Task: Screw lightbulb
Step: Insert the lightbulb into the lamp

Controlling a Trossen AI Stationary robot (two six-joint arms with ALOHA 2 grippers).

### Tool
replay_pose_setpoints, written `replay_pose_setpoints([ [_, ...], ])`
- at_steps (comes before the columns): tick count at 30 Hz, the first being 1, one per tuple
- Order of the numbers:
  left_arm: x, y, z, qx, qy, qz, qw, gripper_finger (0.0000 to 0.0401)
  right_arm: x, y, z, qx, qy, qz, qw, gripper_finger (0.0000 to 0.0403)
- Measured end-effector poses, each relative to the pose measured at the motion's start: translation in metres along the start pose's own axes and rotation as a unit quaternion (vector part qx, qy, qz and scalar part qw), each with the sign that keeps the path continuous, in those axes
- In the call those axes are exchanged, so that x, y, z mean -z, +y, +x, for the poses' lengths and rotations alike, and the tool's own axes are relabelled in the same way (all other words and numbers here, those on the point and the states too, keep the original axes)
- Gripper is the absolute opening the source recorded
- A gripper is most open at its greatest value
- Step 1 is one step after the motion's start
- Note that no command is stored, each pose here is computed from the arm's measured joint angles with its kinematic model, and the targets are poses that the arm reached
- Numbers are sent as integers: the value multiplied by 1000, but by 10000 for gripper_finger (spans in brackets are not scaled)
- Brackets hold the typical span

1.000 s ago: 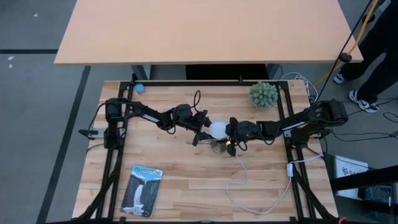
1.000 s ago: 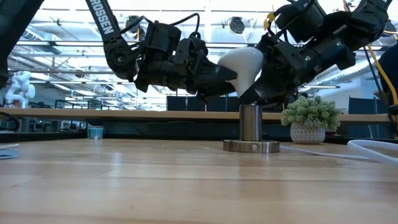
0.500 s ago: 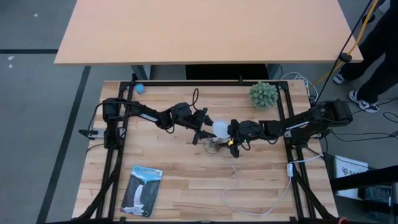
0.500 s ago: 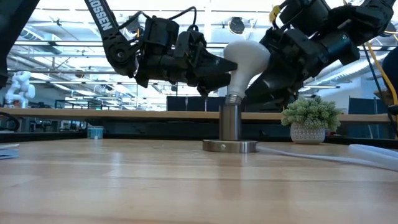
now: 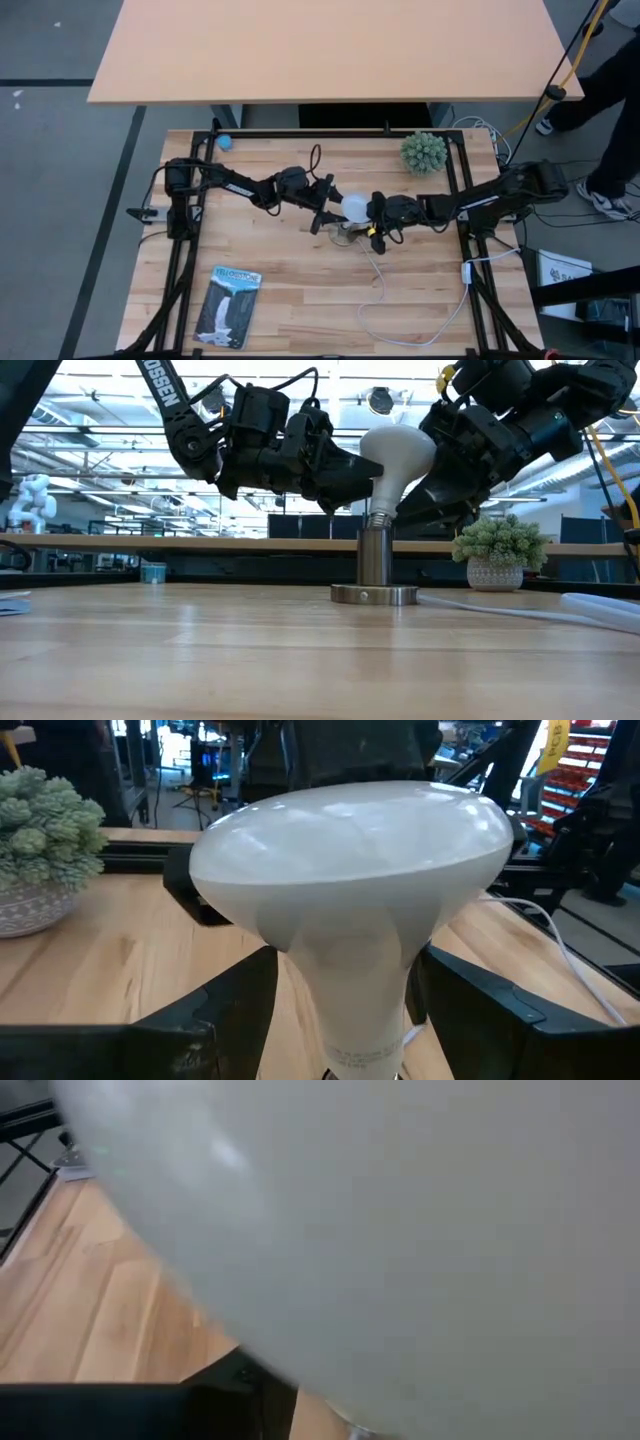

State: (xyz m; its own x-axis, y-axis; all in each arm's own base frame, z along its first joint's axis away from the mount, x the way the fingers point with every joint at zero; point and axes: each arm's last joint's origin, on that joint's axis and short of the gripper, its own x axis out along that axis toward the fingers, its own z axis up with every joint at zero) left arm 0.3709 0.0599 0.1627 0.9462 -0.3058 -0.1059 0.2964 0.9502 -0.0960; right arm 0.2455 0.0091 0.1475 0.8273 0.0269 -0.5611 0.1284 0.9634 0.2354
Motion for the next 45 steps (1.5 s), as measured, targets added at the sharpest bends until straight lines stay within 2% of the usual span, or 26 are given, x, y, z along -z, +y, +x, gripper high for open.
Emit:
replay_pose_setpoints([
  [10,7,1,-1,-2,31,-17,999,245,2,5,-2,37,0,-39,999,132],
  [14,7,1,-1,-2,32,1,999,245,-1,8,-2,42,1,-58,997,130],
  [21,13,-4,2,-23,61,42,997,245,-12,18,-3,106,33,-93,989,130],
  [26,14,-7,4,-28,66,50,996,245,-13,21,-4,106,37,-114,987,129],
  [31,14,-11,6,-28,67,59,996,245,-12,21,-4,119,36,-103,987,129],
  [40,15,-16,8,-21,68,61,996,245,-11,15,-6,202,19,-76,976,129],
  [42,15,-16,8,-21,68,62,996,245,-14,17,-5,197,6,-72,978,129],
  [45,15,-16,8,-24,68,63,995,245,-15,22,-5,172,1,-101,980,129],
])
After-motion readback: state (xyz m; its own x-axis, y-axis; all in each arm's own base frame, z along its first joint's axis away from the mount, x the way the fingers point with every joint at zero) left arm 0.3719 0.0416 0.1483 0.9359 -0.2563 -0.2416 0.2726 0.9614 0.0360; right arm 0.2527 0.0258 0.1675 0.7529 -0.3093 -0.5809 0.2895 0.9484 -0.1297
